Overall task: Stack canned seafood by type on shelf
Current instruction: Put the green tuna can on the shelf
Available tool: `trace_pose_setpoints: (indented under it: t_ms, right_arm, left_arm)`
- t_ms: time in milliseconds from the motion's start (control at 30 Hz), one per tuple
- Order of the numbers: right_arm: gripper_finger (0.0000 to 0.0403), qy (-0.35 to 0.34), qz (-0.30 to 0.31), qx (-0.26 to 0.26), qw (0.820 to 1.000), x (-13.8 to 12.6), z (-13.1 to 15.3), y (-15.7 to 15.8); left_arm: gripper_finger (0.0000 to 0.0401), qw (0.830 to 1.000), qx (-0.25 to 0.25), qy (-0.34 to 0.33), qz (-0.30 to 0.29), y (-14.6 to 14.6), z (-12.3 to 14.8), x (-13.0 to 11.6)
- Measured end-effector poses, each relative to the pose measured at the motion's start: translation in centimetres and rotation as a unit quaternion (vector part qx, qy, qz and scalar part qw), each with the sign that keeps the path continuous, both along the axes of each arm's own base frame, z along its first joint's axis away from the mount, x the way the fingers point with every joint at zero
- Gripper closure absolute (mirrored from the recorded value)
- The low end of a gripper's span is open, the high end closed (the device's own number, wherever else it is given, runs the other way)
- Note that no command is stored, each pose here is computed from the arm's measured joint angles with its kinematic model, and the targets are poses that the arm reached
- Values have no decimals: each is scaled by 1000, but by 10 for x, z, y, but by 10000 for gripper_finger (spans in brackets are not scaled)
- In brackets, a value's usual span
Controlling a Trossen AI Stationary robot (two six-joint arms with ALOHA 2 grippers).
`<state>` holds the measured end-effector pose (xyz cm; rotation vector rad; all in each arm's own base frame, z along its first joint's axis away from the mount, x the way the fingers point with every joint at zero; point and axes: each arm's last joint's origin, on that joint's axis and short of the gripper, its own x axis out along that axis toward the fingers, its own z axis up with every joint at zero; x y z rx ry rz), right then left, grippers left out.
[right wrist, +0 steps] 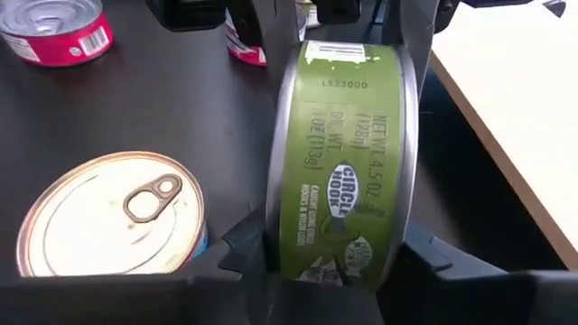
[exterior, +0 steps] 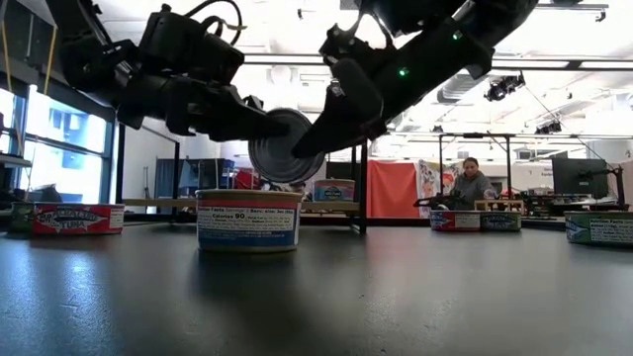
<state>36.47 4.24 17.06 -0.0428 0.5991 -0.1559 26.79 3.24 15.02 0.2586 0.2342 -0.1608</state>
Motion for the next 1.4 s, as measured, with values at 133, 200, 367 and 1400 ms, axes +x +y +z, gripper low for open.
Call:
trace_pose_setpoints:
  t_ms: [133, 200, 367, 1400]
  right_arm:
    - [212, -7, 35, 12, 999, 1, 4, -8]
    - [187, -19, 48, 12, 999, 1, 9, -12]
    - [164, -28, 39, -16, 999, -6, 28, -16]
    - [146, -229, 52, -100, 967, -17, 12, 8]
  left_arm:
    - [282, 1000, -4, 18, 4, -2, -4, -2]
    - [282, 1000, -2, 18, 4, -3, -4, -1]
    - [282, 999, -5, 46, 8, -4, -10, -3]
    - [281, 973, -47, -216, -73, -3, 32, -18]
